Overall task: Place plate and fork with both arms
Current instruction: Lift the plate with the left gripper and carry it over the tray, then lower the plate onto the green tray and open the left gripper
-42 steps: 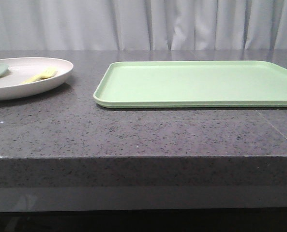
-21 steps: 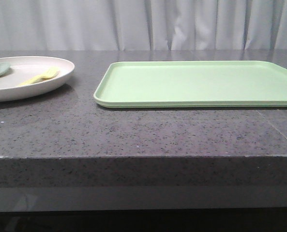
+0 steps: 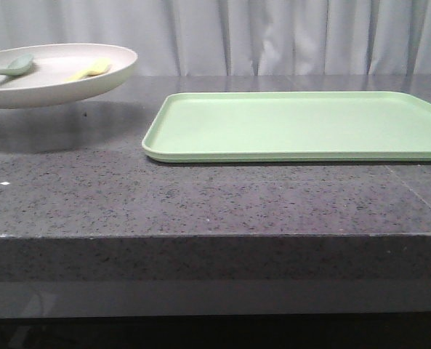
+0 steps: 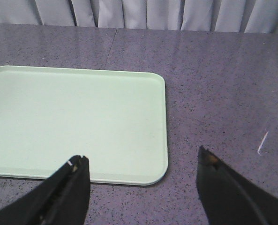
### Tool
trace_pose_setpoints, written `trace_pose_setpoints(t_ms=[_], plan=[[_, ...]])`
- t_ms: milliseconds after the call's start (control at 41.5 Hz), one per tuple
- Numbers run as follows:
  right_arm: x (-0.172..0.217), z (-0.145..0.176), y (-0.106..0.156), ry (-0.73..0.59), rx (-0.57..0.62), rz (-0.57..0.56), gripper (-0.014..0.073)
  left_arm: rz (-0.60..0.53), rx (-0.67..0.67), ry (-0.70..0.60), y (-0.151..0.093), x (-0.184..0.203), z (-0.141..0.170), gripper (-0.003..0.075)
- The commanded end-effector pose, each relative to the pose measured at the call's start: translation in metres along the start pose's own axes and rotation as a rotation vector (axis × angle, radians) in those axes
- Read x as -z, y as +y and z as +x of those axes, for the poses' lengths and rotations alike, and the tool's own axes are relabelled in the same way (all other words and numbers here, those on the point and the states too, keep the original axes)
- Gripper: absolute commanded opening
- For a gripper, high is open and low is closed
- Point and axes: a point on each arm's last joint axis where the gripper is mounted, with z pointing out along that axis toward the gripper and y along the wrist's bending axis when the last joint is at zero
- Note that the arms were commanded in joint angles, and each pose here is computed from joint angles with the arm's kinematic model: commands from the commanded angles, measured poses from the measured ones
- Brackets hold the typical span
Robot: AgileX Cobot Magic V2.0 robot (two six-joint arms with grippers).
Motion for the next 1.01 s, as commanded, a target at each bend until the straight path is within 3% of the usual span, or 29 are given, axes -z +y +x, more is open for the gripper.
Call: trace_pose_setpoints(t_ms=[0,337,554,746,987], plan=[[0.003,-0.017,0.001,-0.102,0.016,-0.003,0.0510,0.094,-0.010,-0.091,-0.055,0.019,-0.009,-0.0020],[0.003,-0.017,0.001,-0.102,0.016,-0.003,0.0510,0.150,-0.082,-0.122,-0.165,-0.012,0.016,-0.0020],[0.003,-0.017,0.001,-0.102,0.016,-0.003,0.0510,0.184,-0.099,-0.107,-0.217,-0.037,0.037,-0.0020],[0.003,-0.017,0.001,-0.102,0.016,-0.003,0.0510,0.136,-0.103,-0.066,-0.249,-0.069,0.057,-0.0020],[0.003,-0.017,0.001,-0.102,0.016,-0.003,0.0510,0.089,-0.037,-0.044,-0.258,-0.098,0.075,-0.0020]])
